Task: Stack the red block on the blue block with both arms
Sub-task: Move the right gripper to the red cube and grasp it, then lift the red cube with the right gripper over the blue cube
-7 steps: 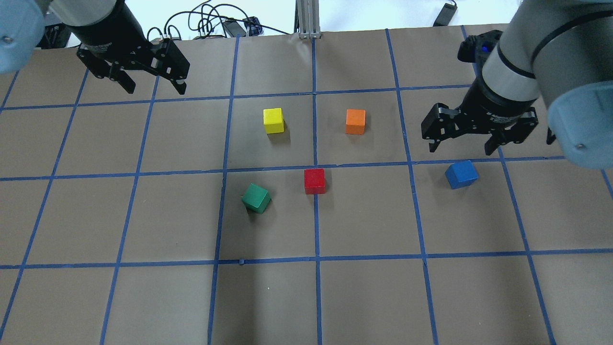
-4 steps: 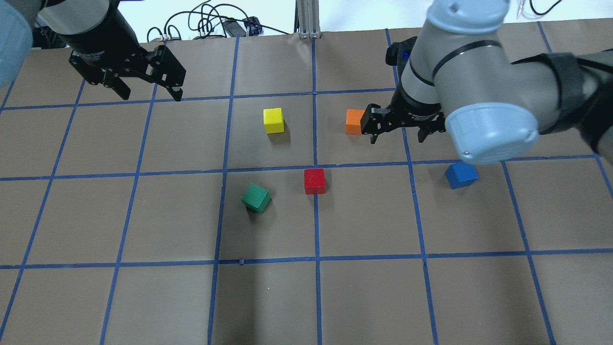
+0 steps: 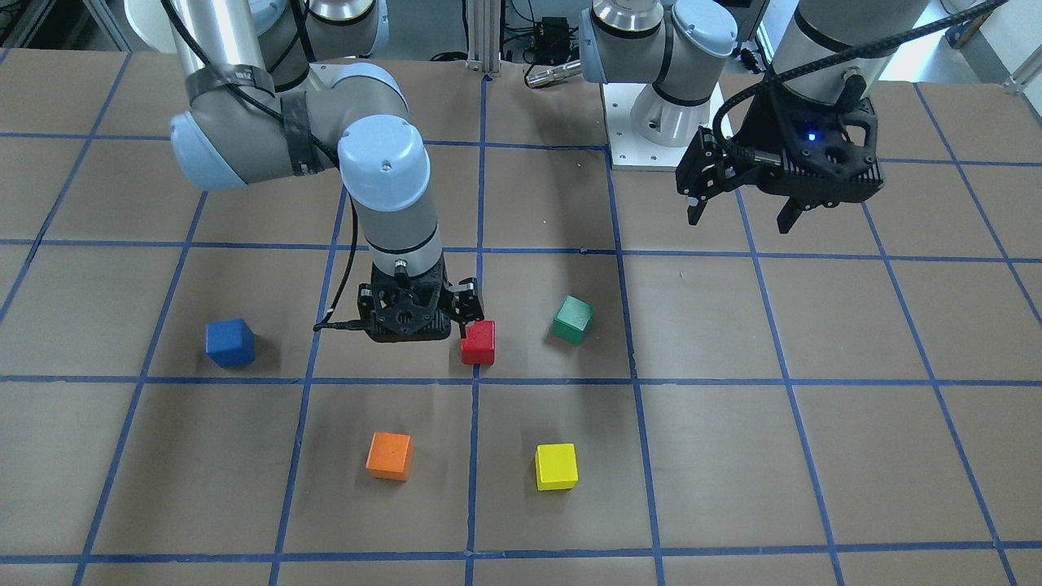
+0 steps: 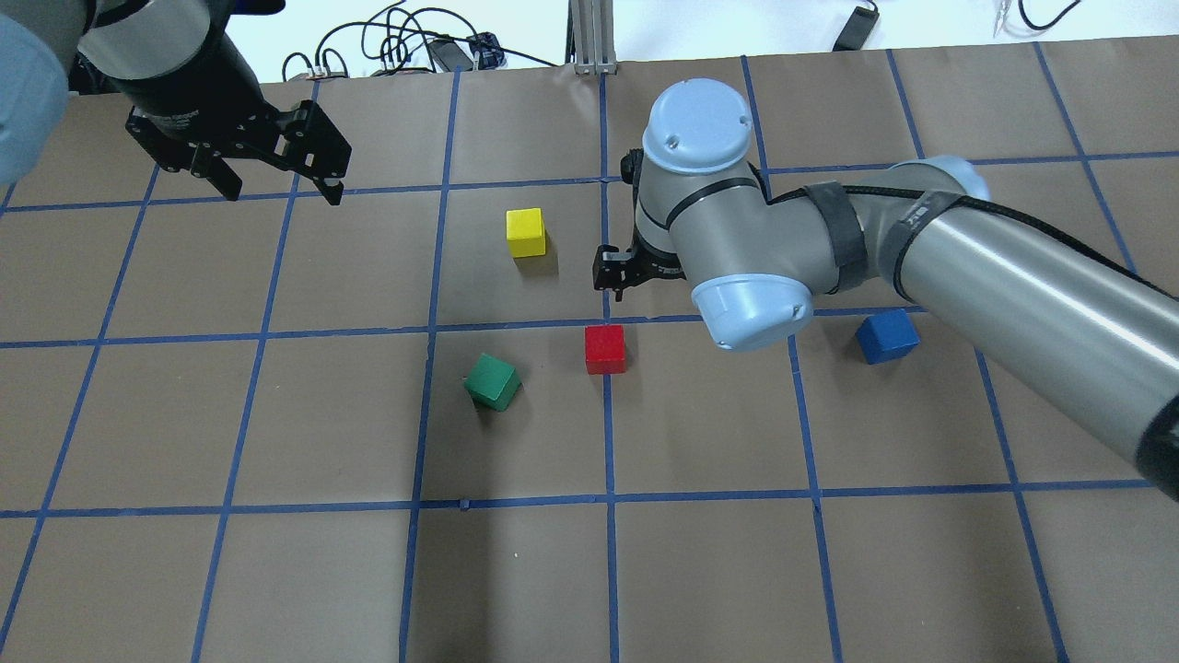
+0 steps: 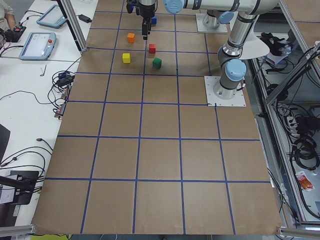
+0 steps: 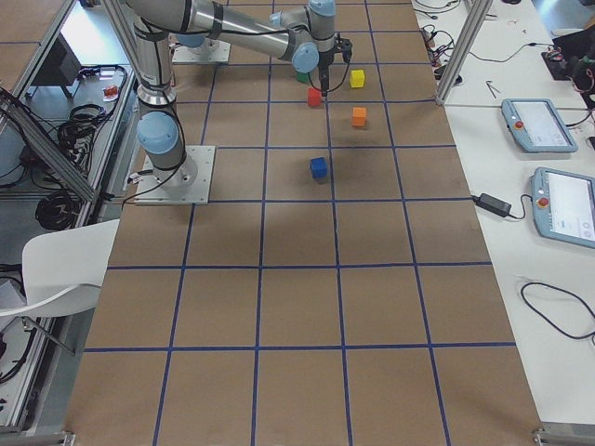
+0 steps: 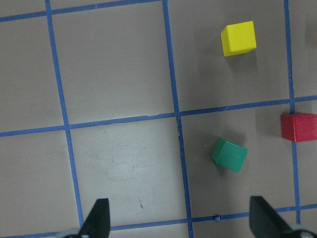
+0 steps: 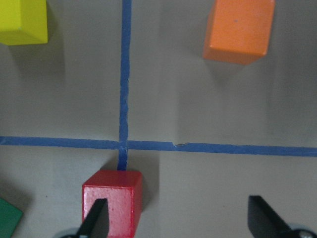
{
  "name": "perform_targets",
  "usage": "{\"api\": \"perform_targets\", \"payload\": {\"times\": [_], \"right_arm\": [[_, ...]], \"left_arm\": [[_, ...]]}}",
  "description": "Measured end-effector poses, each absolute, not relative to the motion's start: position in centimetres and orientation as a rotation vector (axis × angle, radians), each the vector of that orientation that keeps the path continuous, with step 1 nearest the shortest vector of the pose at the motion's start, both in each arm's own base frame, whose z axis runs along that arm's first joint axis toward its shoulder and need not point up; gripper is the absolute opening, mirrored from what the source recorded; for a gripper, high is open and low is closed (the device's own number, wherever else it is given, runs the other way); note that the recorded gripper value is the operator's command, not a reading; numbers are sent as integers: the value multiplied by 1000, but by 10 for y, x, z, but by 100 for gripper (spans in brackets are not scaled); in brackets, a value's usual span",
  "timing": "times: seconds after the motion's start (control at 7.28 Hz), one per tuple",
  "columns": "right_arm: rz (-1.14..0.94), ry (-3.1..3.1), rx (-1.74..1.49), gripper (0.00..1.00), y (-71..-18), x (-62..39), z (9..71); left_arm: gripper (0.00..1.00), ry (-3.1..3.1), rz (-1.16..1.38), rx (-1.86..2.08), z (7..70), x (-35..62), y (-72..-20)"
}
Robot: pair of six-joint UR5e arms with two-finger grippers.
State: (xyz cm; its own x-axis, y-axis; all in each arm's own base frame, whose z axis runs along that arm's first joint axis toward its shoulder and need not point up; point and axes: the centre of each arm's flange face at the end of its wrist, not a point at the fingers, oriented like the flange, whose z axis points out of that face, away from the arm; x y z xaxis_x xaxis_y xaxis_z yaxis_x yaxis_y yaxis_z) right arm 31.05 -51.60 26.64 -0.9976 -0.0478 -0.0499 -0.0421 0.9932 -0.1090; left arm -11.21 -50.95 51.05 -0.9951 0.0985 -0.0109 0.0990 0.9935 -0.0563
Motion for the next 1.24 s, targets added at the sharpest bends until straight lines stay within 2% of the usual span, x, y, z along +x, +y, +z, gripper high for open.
{"api": "perform_targets", "payload": {"times": [0.96,1.1,1.24], "right_arm": [[-44,3089,-153,100,-497,356,208],[-25,3092,-161,96,-497,359,198],[-17,3092,-168,45,-497,362,193]], "left_arm": [[100,3132,-81,166,508,-112,-512],[100,3132,-81,168,508,-113,-512],[100,3132,-83,170,508,-113,-512]]}}
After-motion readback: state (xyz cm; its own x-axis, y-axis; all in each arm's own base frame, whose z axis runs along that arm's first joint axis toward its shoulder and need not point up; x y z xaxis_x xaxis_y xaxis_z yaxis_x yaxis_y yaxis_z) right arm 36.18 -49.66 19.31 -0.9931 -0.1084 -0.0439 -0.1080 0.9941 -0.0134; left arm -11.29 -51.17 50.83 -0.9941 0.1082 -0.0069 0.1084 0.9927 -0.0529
